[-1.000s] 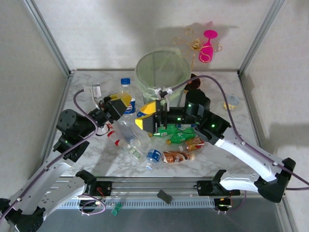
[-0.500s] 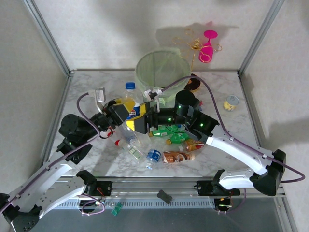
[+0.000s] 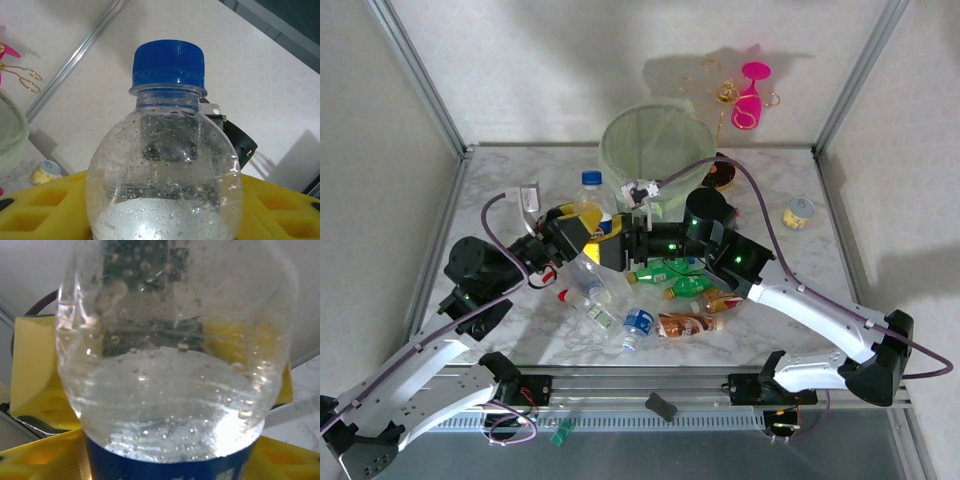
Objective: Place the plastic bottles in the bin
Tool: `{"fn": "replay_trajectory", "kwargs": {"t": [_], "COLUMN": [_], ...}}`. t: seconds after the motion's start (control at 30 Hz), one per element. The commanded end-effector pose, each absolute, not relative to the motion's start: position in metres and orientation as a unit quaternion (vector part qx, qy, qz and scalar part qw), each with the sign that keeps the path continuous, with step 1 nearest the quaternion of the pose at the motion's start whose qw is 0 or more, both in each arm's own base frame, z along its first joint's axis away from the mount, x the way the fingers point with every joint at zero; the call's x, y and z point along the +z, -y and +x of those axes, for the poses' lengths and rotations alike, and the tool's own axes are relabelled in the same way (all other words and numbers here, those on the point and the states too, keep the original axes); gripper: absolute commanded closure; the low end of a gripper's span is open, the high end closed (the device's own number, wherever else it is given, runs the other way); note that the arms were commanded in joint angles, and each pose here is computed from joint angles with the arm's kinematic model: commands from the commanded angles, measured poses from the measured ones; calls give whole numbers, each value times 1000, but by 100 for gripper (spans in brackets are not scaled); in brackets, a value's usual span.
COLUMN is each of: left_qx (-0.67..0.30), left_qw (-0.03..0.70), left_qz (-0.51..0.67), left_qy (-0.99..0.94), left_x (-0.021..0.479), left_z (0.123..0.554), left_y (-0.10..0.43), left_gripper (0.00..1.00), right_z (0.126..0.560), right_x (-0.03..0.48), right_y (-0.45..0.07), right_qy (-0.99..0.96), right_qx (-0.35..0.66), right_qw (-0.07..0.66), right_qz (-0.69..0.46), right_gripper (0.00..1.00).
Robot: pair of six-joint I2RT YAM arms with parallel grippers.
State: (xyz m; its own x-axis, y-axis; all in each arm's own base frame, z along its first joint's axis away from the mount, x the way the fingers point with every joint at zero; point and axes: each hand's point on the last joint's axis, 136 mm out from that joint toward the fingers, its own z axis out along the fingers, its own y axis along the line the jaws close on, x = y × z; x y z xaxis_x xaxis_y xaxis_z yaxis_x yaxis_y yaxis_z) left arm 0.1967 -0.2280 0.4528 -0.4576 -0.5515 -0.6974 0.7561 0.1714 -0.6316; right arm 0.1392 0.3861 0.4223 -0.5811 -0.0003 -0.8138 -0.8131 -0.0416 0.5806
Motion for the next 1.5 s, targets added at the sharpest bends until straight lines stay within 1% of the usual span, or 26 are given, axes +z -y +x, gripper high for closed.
{"fn": "replay_trajectory", "kwargs": {"t": [0.0, 0.1, 0.17, 0.27, 0.33, 0.57, 0.67, 0.77, 0.87, 1.07, 1.17, 1.33, 1.47], "left_qx": [-637, -631, -627, -620, -613, -587, -544, -528, -508, -441, -400, -322, -285], "left_qw": [526, 530, 531, 532, 536, 567, 607, 649, 661, 646, 630, 604, 588], "left_qz": [107, 102, 100, 98, 94, 80, 52, 41, 50, 52, 38, 14, 20], "left_qy": [-554, -556, -560, -568, -572, -572, -577, -547, -550, -621, -665, -729, -757], "left_x": [468, 468, 467, 466, 466, 482, 494, 512, 517, 480, 448, 393, 355], "left_z": [189, 190, 192, 194, 196, 196, 199, 184, 177, 197, 215, 242, 253], "left_y": [227, 225, 225, 225, 223, 209, 187, 162, 155, 158, 158, 155, 156], "left_gripper": [41, 39, 36, 30, 24, 10, 10, 10, 11, 15, 16, 18, 17], "right_z": [137, 136, 137, 137, 138, 146, 159, 176, 197, 263, 292, 348, 384], "right_x": [436, 436, 435, 436, 437, 435, 428, 425, 423, 410, 417, 423, 403], "right_y": [-380, -380, -378, -377, -375, -368, -360, -347, -333, -299, -287, -268, -271], "right_qy": [-601, -603, -606, -607, -609, -625, -652, -681, -713, -784, -788, -795, -822], "right_qx": [646, 645, 643, 642, 640, 615, 578, 527, 466, 314, 273, 241, 169], "right_qw": [338, 338, 339, 341, 347, 369, 396, 432, 466, 507, 531, 545, 532], "right_qz": [-327, -325, -323, -320, -317, -308, -291, -268, -241, -171, -150, -114, -115], "right_gripper": [39, 42, 43, 43, 43, 43, 42, 42, 42, 43, 41, 41, 41]}}
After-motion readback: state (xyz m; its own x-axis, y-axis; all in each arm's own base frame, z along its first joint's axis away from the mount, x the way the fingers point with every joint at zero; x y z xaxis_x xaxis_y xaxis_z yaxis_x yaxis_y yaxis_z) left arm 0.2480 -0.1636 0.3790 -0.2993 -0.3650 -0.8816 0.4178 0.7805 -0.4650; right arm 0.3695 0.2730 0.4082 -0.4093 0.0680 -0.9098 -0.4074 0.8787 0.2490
